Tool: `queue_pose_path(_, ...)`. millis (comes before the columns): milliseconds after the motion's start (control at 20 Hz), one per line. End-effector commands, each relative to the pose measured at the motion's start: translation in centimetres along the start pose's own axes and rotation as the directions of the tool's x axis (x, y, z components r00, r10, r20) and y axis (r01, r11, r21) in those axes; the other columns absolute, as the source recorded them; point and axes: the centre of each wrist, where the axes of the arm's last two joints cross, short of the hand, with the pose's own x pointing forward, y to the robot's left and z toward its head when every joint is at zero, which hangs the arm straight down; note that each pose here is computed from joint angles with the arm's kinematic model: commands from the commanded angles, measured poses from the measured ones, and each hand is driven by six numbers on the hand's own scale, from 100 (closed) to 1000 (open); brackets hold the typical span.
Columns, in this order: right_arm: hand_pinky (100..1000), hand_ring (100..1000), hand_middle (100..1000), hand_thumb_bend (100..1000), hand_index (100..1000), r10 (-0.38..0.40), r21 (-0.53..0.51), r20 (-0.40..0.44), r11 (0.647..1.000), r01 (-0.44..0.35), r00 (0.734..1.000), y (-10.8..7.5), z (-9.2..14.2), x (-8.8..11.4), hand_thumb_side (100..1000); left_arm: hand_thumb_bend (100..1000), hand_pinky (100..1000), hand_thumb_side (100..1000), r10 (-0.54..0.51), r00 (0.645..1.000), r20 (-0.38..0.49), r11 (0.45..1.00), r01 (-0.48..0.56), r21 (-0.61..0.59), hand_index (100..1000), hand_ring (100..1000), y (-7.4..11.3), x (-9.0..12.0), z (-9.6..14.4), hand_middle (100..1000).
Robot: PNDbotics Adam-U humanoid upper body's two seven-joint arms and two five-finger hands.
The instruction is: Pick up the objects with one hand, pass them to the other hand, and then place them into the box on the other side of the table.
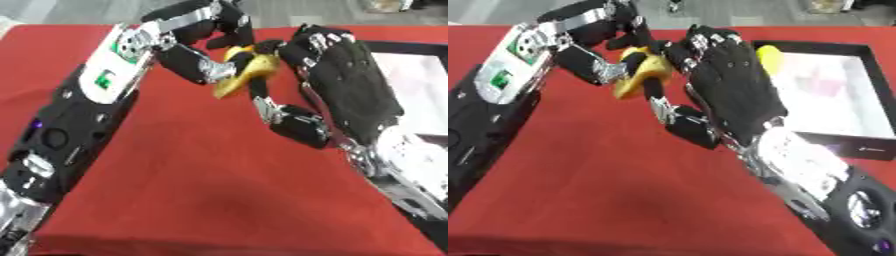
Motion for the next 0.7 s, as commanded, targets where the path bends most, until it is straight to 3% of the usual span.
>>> queue_pose_path(50, 408, 526, 120, 100, 248, 0.027, -0.024, -0.006, 0.999, -0.027, 1.0, -0.52, -0.17, -0.52, 402, 100, 651, 273, -0.149, 0.982, 0.113, 0.977, 0.164, -0.139, 354, 361, 1.61, 0.86, 1.26, 185)
queue_pose_path(350, 425, 521, 149, 100, 242, 0.034, -0.033, -0.012, 0.999, -0.034, 0.999, -0.54, -0.11, -0.68, 406, 100, 716, 260, -0.138, 0.984, 0.11, 0.982, 0.151, -0.117, 523, 501, 1.93, 1.05, 1.87, 361)
queue_pose_path(700, 443, 517, 173, 100, 234, 0.043, -0.034, -0.01, 0.998, -0.044, 0.999, -0.62, -0.07, -0.94, 400, 100, 733, 268, -0.104, 0.989, 0.107, 0.987, 0.116, -0.107, 584, 537, 1.85, 0.98, 1.87, 426)
